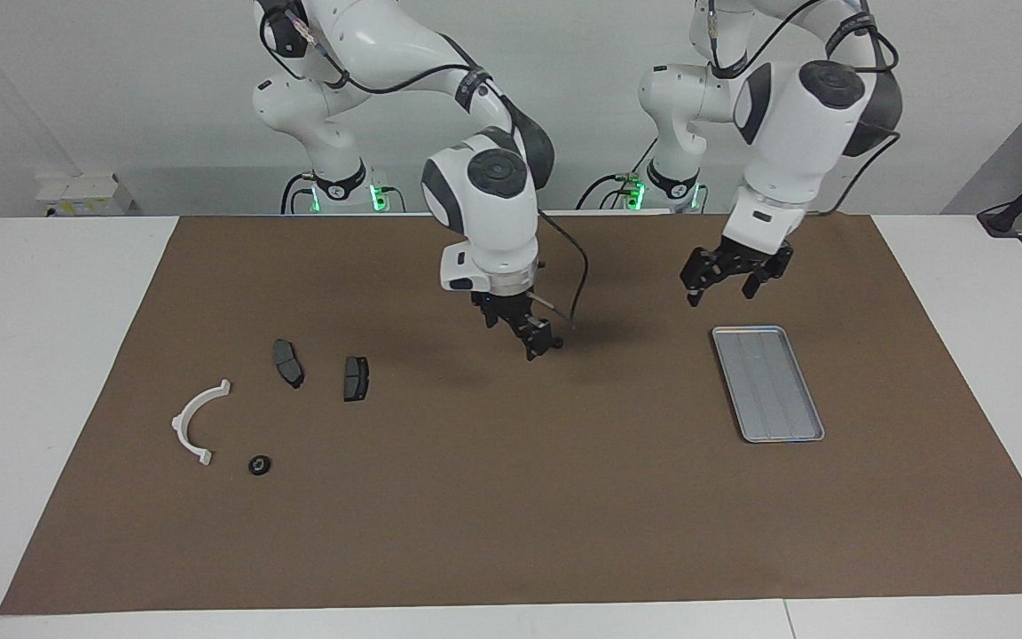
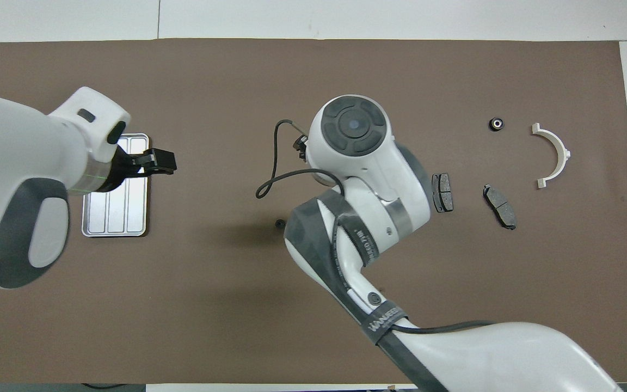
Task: Pick bearing gear from pile to tray
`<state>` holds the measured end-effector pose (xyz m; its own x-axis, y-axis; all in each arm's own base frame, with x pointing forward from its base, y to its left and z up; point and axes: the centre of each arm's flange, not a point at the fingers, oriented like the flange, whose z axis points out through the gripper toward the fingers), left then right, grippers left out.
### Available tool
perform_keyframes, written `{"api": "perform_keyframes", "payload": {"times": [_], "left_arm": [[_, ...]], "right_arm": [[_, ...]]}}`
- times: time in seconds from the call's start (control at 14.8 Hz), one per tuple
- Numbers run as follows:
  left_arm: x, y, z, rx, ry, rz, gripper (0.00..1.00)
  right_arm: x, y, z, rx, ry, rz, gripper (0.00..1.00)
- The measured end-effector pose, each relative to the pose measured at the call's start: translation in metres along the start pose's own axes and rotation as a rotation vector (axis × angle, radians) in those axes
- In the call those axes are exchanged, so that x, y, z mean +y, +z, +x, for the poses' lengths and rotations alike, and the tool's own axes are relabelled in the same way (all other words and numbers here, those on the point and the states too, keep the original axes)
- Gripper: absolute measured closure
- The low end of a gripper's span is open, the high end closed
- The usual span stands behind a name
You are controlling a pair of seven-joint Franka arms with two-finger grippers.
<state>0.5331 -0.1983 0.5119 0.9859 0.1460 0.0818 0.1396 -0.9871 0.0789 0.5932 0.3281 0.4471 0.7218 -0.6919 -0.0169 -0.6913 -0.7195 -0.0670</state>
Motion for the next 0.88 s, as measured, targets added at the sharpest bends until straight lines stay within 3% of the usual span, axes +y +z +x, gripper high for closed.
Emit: {"api": "perform_keyframes", "payload": {"times": [0.2, 0.47, 0.88], "left_arm": [[0.064, 0.037, -0.026, -0.014, -0.033, -0.007, 0.00], [0.096, 0.080, -0.052, -0.027, -0.053, -0.004, 0.00], [0.143, 0.149, -0.093, -0.038, -0.053, 0.068, 0.00]], "right_arm": [[0.038, -0.025, 0.081, 0.011, -0.162, 0.004, 0.00], [0.102, -0.026, 0.187, 0.034, -0.339, -0.025, 0.00], [0.160, 0.003, 0.260, 0.072, -0.353, -0.078, 0.00]]}}
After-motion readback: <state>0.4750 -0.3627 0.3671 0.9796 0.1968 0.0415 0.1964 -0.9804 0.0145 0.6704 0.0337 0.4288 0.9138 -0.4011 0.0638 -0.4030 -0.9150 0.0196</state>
